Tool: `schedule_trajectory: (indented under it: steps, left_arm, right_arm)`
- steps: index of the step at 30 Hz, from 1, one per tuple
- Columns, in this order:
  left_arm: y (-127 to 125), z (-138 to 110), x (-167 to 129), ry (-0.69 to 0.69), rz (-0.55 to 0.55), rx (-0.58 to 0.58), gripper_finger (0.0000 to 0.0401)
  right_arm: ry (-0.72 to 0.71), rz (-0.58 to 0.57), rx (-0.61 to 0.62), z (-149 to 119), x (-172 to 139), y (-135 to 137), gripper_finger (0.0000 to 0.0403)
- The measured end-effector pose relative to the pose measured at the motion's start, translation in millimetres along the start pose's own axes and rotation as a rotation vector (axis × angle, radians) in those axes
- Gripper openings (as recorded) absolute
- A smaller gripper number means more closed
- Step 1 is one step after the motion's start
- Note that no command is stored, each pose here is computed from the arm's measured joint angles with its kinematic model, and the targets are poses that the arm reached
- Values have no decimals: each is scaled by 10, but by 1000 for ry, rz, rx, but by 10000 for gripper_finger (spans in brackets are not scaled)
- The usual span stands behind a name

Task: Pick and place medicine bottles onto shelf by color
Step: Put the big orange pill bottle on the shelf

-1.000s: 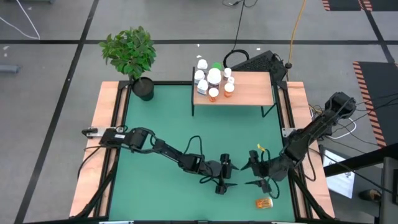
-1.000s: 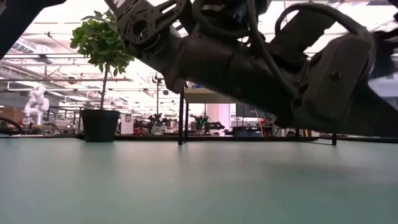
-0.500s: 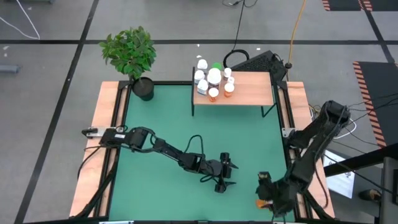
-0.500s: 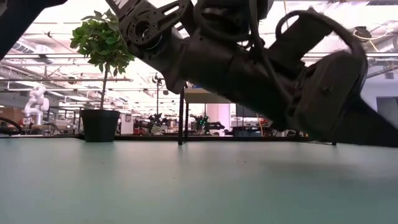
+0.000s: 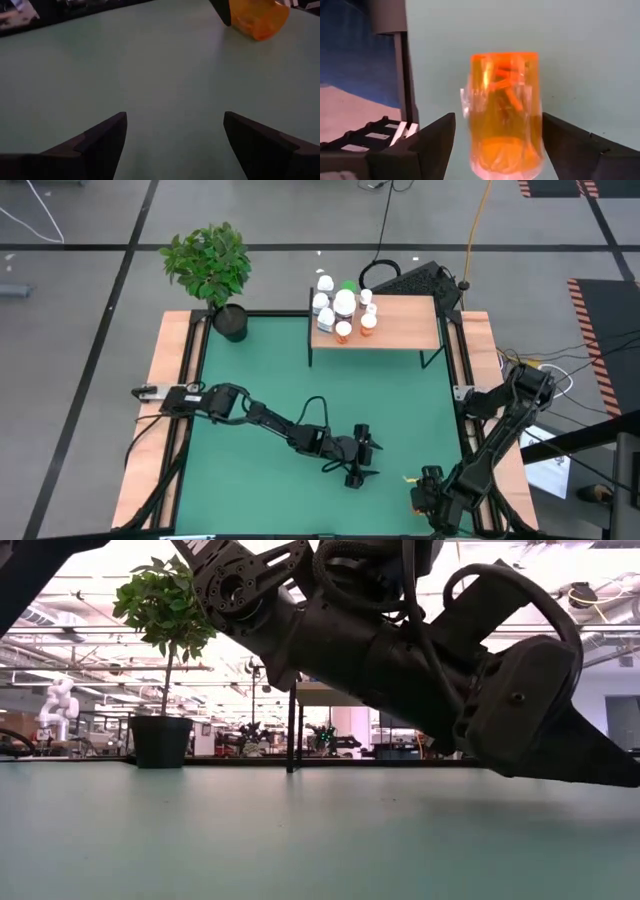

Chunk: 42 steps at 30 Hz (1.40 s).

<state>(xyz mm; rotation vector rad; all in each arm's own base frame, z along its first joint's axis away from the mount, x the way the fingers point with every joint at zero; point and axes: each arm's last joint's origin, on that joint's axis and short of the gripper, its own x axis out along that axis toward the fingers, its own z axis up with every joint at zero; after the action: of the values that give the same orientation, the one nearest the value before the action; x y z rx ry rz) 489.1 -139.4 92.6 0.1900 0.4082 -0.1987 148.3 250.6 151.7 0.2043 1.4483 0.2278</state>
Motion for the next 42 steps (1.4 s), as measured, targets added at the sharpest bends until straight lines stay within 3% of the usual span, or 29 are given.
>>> schedule_trajectory:
  steps: [13, 16, 21, 26, 31, 36, 42]
  left_arm:
    - [-22, 92, -9, -89, 9, 123, 335]
    - [-59, 96, -13, -91, -1, 160, 335]
    - [-162, 160, -32, -151, -5, 246, 335]
    - [-243, 215, -54, -196, 25, 286, 335]
    - [-244, 220, -56, -196, 47, 290, 335]
    - [-244, 213, -53, -193, 30, 293, 333]
    - [-247, 238, -62, -223, -41, 284, 266]
  right_arm:
    - [-84, -53, 37, 127, -210, -148, 176]
    - [-162, -74, 78, 192, -314, -215, 175]
    - [-249, -77, 260, 253, -398, -414, 191]
    - [-304, -13, 379, 280, -364, -615, 190]
    - [-396, 98, 404, 333, -356, -729, 191]
    - [-439, 124, 366, 355, -412, -769, 191]
    - [-447, 123, 340, 365, -422, -775, 190]
